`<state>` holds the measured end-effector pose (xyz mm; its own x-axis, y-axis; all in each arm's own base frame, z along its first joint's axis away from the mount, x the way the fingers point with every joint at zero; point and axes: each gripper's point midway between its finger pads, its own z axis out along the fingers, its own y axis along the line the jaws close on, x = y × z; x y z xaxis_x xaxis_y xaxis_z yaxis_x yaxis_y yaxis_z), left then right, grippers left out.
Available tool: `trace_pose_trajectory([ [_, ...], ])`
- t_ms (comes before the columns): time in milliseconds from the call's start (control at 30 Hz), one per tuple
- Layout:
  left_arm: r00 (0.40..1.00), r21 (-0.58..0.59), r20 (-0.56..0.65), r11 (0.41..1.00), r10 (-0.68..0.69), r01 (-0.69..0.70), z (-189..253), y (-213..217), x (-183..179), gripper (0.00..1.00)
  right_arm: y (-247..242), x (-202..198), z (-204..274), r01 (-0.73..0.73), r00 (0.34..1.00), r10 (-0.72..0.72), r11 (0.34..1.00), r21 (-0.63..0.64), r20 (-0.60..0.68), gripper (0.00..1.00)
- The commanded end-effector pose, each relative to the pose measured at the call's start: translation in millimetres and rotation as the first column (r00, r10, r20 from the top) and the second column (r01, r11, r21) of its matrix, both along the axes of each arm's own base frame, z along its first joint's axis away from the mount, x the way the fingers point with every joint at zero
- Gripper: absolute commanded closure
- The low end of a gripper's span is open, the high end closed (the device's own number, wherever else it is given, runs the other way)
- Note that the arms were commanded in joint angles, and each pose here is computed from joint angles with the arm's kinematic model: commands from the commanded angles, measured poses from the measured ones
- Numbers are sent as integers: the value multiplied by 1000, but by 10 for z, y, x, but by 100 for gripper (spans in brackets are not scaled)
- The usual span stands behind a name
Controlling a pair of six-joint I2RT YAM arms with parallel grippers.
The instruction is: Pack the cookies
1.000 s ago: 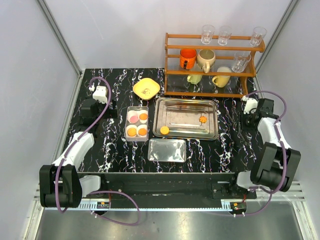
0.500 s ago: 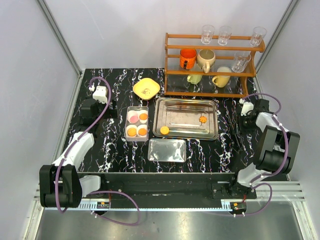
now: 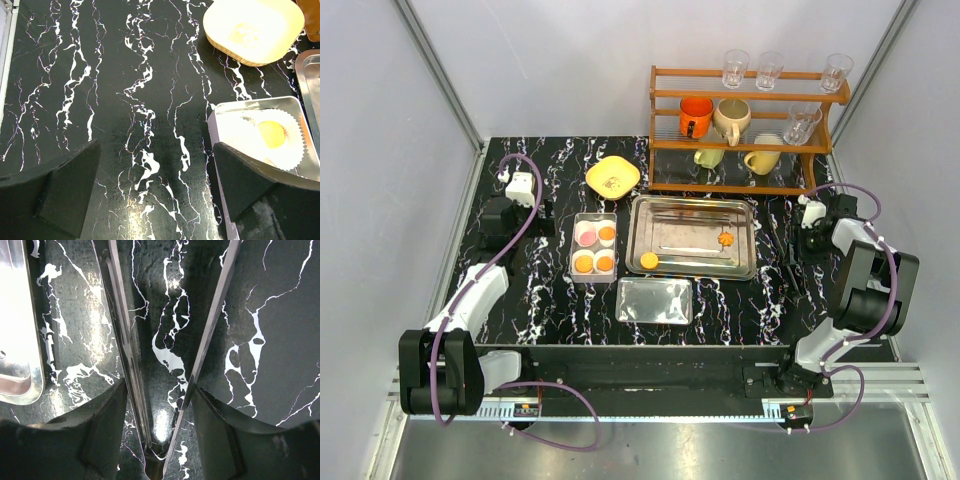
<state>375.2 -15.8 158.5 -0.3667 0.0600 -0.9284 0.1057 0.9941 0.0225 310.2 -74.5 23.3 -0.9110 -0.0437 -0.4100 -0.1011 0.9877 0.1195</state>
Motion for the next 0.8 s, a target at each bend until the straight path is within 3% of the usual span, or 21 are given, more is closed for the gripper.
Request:
trace_pose_trajectory([
  [0, 998, 4, 57, 1000, -21, 21, 129, -14, 77, 1, -45, 159, 179, -10, 998, 11, 1000, -14, 65, 40],
  [467, 998, -2, 62, 999, -32, 32, 155, -36, 61, 1, 126, 147, 1097, -26, 972, 22, 1000, 16, 234, 28],
  [600, 997, -3, 65, 999, -42, 43, 171, -54, 58, 1, 379, 21, 1336, -116, 962, 99, 992, 53, 256, 27],
  [767, 987, -17, 48, 988, -151, 152, 191, -232, 11, 1, 820, -80, 1487, -276, 929, 267, 961, -2, 257, 27],
])
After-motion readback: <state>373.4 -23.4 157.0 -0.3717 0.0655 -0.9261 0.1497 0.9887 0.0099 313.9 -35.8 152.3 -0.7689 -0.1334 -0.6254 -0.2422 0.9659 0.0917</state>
